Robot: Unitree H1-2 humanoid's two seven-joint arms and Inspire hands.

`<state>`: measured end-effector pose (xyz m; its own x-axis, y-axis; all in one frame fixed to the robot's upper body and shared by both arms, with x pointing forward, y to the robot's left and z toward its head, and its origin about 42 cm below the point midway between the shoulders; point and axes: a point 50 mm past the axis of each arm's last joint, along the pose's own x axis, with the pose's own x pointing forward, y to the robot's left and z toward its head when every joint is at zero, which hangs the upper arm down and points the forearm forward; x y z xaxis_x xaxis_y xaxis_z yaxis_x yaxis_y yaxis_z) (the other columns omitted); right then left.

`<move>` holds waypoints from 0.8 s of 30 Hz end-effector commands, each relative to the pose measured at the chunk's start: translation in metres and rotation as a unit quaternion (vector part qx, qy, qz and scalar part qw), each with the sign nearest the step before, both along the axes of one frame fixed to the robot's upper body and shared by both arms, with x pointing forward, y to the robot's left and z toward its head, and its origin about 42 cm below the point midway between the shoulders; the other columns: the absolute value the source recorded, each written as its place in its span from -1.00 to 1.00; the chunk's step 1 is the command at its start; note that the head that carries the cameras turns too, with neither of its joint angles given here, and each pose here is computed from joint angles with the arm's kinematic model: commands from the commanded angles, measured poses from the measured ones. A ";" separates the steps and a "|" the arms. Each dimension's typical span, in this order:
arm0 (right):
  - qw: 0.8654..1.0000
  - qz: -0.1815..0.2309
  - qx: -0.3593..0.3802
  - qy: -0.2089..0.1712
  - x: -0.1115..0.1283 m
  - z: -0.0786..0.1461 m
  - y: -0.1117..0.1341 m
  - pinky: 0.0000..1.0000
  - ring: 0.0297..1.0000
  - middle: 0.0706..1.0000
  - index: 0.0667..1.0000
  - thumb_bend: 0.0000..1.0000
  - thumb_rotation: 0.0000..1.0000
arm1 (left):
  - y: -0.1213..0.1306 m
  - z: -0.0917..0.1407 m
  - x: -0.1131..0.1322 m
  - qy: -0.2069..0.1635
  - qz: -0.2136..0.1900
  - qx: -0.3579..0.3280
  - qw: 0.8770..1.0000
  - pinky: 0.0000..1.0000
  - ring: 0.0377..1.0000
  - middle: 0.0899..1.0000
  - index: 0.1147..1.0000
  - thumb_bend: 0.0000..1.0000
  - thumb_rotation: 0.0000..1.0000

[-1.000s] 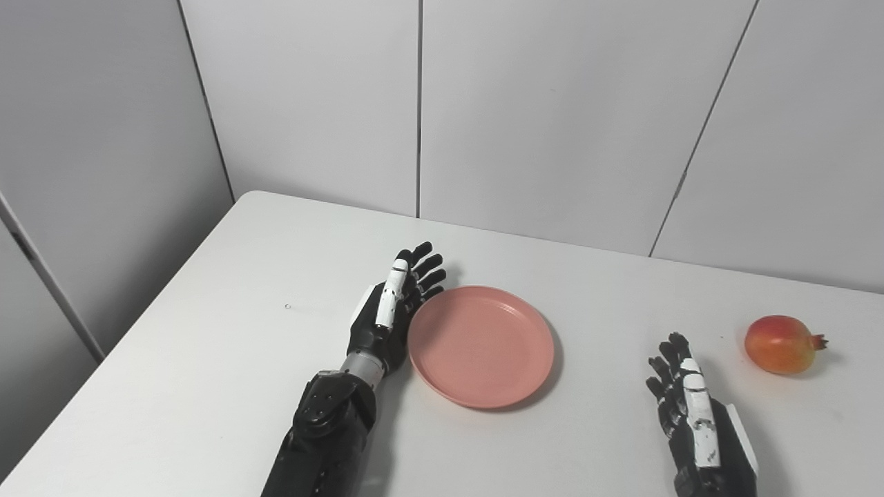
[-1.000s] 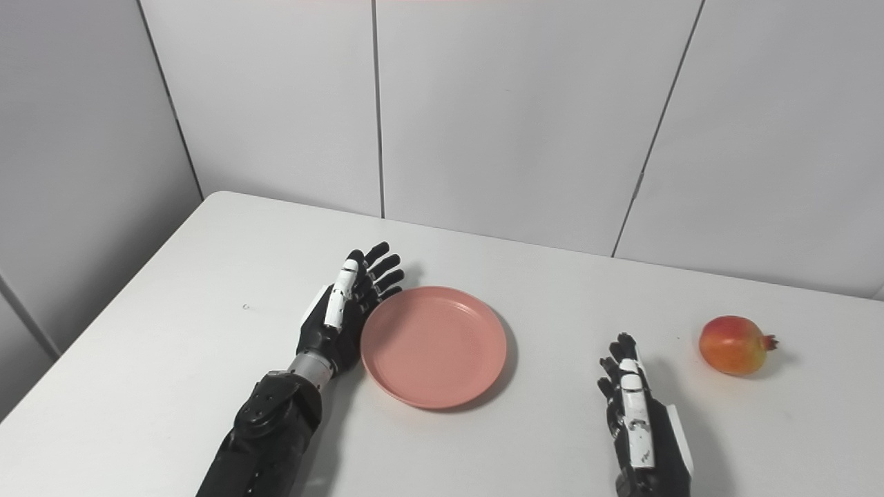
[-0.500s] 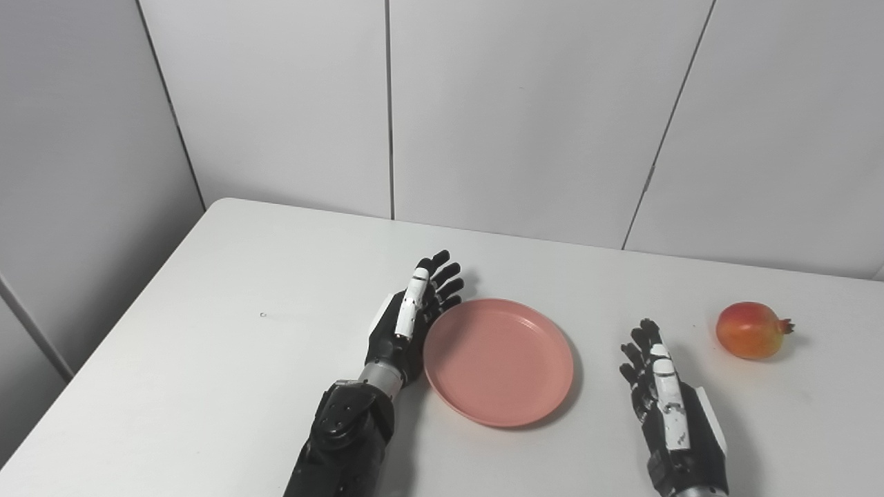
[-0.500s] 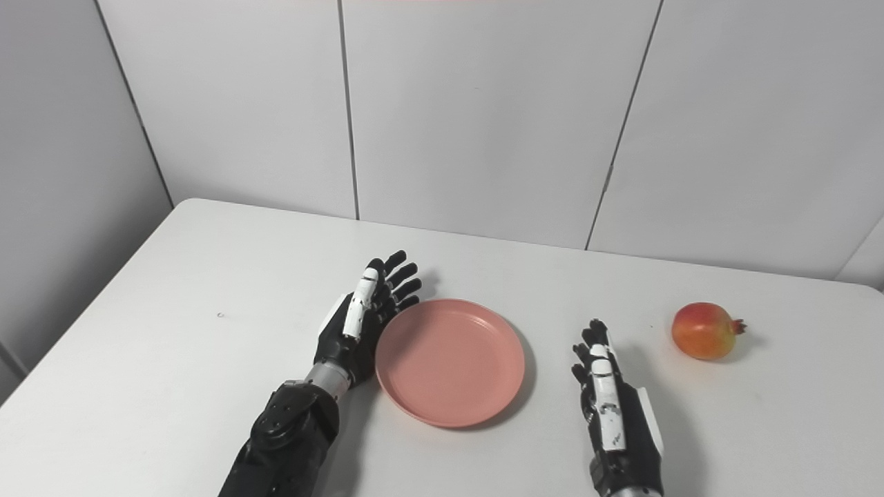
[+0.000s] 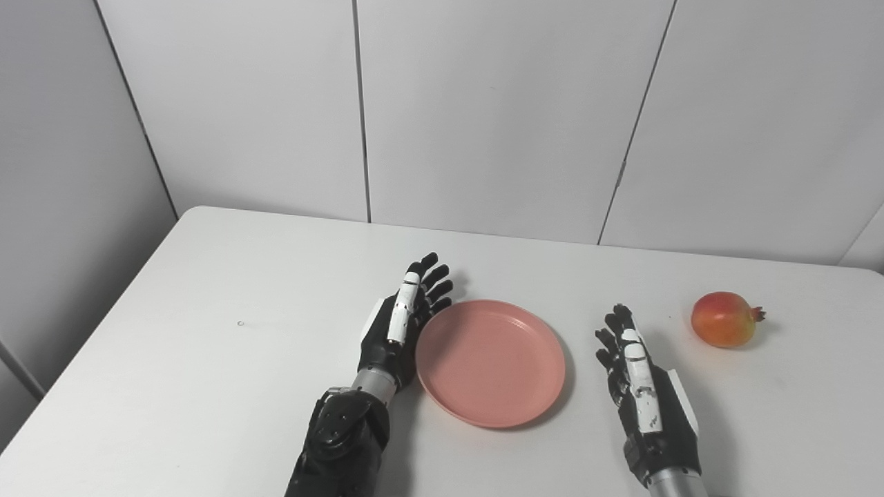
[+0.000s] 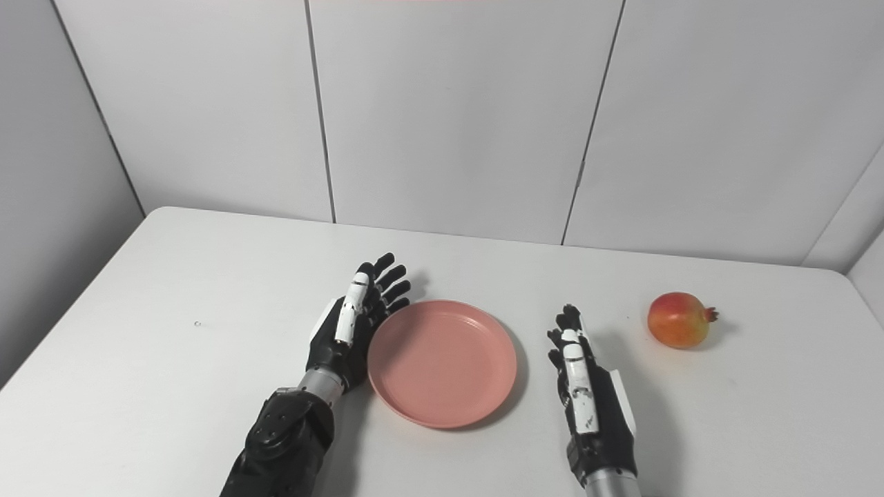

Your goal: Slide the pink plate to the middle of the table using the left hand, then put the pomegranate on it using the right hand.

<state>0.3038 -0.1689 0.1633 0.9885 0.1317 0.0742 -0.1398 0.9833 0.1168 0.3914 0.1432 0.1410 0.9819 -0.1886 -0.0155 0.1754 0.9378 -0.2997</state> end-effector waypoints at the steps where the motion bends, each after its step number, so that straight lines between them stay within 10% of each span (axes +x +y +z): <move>1: 0.999 0.003 0.004 -0.039 0.006 0.019 0.005 0.98 0.95 0.97 0.97 -0.33 1.00 | -0.002 -0.006 -0.002 0.010 0.000 0.001 1.000 0.84 0.83 0.85 0.82 -0.19 1.00; 24: 0.994 -0.034 -0.011 -0.102 0.010 0.057 -0.007 0.96 0.93 0.94 0.91 -0.35 1.00 | 0.016 -0.006 -0.019 -0.017 0.009 -0.017 1.000 0.92 0.87 0.90 0.86 -0.17 1.00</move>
<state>0.3103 -0.1750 0.1978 0.9804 0.0750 0.1820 -0.0912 0.9924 0.0822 0.3750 0.1557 0.1355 0.9846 -0.1715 0.0337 0.1731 0.9293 -0.3262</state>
